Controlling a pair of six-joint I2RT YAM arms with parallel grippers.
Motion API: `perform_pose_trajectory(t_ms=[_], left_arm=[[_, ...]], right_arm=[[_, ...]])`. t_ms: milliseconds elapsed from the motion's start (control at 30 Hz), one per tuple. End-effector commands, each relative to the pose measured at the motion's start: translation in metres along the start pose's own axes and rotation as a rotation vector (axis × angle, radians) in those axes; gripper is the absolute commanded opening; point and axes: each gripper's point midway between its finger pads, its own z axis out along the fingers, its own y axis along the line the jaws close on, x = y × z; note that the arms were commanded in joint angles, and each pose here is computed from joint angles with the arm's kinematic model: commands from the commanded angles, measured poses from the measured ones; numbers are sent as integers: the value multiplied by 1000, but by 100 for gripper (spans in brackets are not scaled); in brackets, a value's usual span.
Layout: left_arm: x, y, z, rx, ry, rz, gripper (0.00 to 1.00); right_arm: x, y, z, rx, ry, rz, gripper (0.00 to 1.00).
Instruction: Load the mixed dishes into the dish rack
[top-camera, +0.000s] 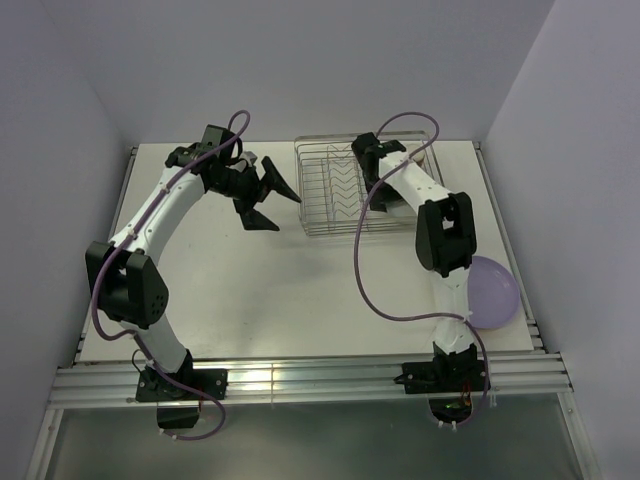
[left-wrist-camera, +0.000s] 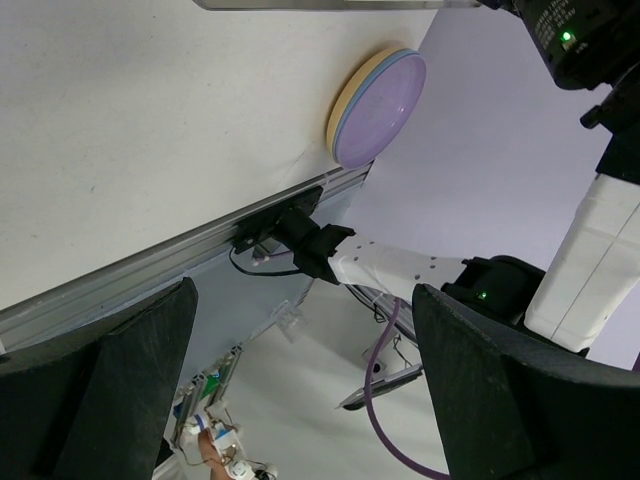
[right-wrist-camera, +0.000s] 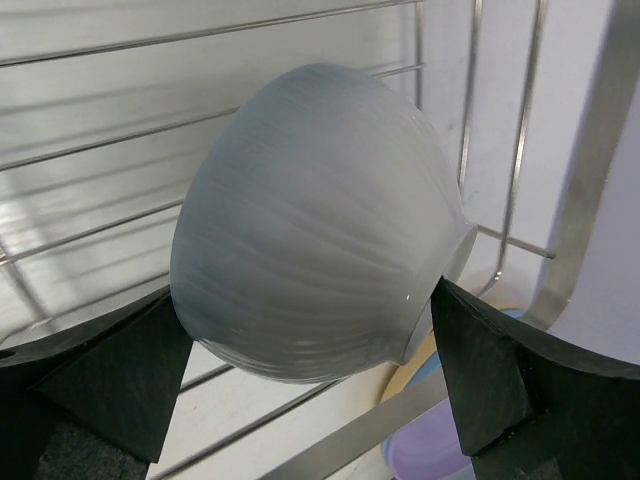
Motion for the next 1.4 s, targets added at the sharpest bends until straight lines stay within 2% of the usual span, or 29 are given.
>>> perform_pose_trajectory(t_ms=[0, 233, 367, 467, 567, 767, 900, 1000, 1200, 1367], left_arm=[[11, -15, -13, 59, -11, 46, 95], [15, -15, -14, 72, -13, 39, 95], [18, -16, -11, 78, -9, 40, 95], [20, -17, -10, 74, -9, 44, 95], [21, -17, -10, 77, -8, 45, 95], [22, -19, -5, 77, 4, 40, 95], [21, -21, -5, 72, 2, 50, 95], [23, -21, -5, 76, 11, 47, 95], [22, -20, -4, 74, 15, 48, 95], [20, -22, -4, 72, 17, 54, 95]], right_arm=[[-3, 65, -11, -341, 8, 66, 100], [-10, 56, -17, -359, -10, 100, 100], [2, 35, 9, -181, 48, 77, 100], [7, 7, 14, -8, 26, 112, 100], [3, -9, 5, 26, -49, 168, 100], [-1, -17, 5, 110, -56, 141, 100], [-13, -29, -14, 208, -162, 160, 100], [-14, -39, -18, 258, -175, 192, 100], [-30, -32, -27, 225, -234, 190, 100], [-35, -14, -28, 167, -215, 159, 100]])
